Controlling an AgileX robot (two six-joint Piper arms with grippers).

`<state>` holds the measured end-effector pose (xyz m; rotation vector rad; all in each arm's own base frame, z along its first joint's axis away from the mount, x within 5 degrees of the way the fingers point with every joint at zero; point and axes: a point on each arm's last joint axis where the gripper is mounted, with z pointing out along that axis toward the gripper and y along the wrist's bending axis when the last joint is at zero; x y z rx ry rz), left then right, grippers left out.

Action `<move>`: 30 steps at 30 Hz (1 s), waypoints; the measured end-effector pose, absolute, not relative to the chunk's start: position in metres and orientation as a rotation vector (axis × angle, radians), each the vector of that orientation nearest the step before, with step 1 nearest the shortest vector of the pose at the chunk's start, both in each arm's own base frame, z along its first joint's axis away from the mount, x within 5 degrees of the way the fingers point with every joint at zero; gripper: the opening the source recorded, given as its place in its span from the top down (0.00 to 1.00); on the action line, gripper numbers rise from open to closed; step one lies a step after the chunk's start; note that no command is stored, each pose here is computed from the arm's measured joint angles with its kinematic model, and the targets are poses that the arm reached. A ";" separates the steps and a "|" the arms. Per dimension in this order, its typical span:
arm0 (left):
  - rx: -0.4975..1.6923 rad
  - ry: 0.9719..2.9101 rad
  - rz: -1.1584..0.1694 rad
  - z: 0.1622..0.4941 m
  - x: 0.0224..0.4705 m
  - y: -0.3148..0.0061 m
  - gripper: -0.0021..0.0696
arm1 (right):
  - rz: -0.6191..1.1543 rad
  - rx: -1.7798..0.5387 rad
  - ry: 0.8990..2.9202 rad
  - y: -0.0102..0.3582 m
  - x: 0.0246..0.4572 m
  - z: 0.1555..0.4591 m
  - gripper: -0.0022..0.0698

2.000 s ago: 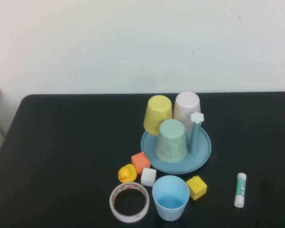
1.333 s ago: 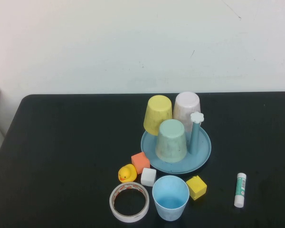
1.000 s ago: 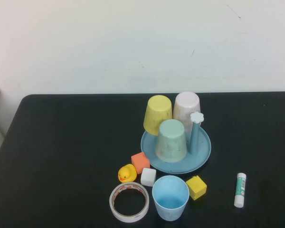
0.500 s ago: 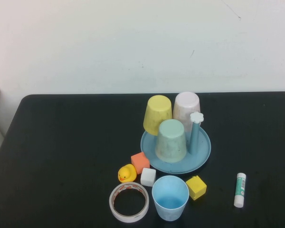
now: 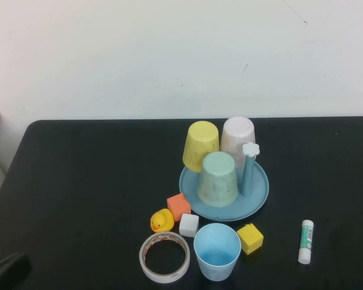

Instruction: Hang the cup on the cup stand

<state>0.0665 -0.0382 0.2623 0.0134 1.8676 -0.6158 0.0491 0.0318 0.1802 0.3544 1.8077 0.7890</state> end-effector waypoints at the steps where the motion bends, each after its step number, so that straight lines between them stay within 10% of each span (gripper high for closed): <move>1: 0.089 1.923 -0.593 0.268 0.073 -0.040 0.97 | 0.787 0.352 1.808 0.032 0.049 0.180 0.97; 15: 0.854 2.337 -0.388 0.307 0.166 -0.072 0.97 | 0.768 0.326 1.809 0.032 0.049 0.180 0.97; 30: 1.278 2.497 -0.152 0.287 0.242 -0.210 0.92 | 0.768 0.326 1.809 0.032 0.049 0.180 0.97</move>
